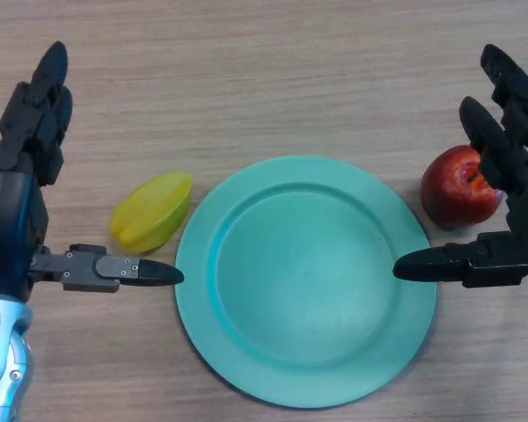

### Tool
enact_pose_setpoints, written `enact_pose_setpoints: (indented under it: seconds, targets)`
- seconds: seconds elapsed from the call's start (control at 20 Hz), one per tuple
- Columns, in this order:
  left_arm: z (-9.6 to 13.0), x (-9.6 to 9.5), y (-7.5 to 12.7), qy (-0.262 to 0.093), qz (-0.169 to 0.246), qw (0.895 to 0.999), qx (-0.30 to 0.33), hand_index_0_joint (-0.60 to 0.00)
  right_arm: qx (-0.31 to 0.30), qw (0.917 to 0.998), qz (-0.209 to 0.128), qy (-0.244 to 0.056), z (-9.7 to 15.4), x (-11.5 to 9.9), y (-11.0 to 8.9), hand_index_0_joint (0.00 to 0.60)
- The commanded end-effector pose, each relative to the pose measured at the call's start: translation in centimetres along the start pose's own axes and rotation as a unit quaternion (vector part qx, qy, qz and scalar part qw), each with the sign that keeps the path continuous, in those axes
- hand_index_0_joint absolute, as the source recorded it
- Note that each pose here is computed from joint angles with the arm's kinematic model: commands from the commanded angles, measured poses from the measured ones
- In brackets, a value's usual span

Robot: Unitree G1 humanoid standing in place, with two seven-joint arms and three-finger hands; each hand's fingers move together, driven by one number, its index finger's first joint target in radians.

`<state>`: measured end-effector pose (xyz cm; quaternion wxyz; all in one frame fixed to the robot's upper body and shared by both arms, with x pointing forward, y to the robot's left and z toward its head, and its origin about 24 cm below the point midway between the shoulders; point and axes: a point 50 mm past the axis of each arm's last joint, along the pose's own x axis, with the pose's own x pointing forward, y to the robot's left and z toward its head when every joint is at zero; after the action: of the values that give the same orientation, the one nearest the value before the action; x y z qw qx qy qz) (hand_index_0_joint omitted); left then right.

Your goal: Pick up the yellow starfruit and place it on the plate

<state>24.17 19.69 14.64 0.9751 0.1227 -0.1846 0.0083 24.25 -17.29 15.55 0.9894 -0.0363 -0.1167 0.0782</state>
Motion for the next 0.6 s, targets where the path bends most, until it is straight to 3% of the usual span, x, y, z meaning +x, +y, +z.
enact_pose_setpoints:
  seconds: [0.05, 0.45, 0.6]
  targets:
    - [3.4, 0.2, 1.7, -0.102, 0.023, 0.994, 0.03, 0.0, -0.036, 0.9915, 0.001, -0.125, 3.9, -0.4, -0.5, 0.0]
    - [3.6, 0.7, 1.3, -0.1, 0.02, 0.994, 0.034, 0.0, -0.046, 0.9916, 0.0, -0.121, 3.9, -0.9, -0.5, 0.0]
    - [2.9, 1.4, 2.0, -0.096, 0.05, 0.994, 0.032, 0.0, -0.045, 0.9917, 0.0, -0.121, 4.1, -1.1, -0.6, 0.0]
